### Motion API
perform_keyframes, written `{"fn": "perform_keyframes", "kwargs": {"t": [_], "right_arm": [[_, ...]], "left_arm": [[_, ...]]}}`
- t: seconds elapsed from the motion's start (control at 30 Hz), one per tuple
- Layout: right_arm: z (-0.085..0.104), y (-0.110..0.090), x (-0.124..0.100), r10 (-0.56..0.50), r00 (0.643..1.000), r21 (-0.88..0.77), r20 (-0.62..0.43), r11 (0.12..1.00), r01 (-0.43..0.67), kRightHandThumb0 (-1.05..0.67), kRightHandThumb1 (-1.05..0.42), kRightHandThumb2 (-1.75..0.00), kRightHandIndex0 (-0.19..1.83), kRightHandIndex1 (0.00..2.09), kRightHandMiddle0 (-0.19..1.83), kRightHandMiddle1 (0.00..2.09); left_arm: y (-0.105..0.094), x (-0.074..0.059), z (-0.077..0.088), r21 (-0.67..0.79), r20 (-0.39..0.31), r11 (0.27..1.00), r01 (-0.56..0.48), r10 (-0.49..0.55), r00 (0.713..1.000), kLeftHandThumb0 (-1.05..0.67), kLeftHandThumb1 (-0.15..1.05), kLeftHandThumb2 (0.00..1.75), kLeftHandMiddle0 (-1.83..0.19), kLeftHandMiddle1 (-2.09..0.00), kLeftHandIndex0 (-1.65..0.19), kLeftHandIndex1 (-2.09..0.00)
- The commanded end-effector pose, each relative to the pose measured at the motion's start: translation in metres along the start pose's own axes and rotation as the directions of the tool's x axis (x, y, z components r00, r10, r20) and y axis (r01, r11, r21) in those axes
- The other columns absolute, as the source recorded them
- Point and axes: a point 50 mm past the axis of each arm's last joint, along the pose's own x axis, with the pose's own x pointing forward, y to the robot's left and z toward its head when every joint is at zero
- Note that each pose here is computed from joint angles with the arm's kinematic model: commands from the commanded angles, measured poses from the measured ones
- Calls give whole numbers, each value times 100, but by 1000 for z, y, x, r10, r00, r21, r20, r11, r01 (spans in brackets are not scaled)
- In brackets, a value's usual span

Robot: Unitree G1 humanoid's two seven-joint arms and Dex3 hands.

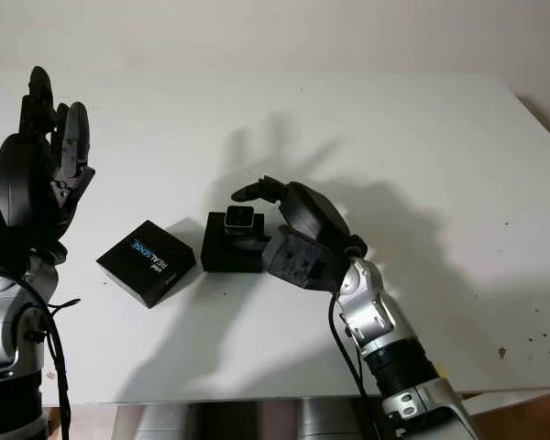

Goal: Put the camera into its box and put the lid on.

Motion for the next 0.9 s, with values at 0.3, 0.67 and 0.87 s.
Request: {"fn": "perform_keyframes", "kwargs": {"t": [0.3,0.67,0.87], "right_arm": [[0,-2,3,-32,999,-29,9,999,32,-46,-93,-6,36,7,49,95],[0,-2,2,-19,1000,40,16,999,19,-40,-97,-6,37,5,44,116],[1,-2,2,-12,1000,75,19,997,11,-42,-98,-6,37,5,42,119]], "left_arm": [[2,-2,4,20,12,1000,5,-5,1000,-63,105,53,19,0,19,0],[3,-2,5,14,8,1000,11,-12,1000,-61,105,54,19,0,19,0],[3,-2,5,16,5,1000,11,-11,1000,-61,105,54,19,0,19,0]]}}
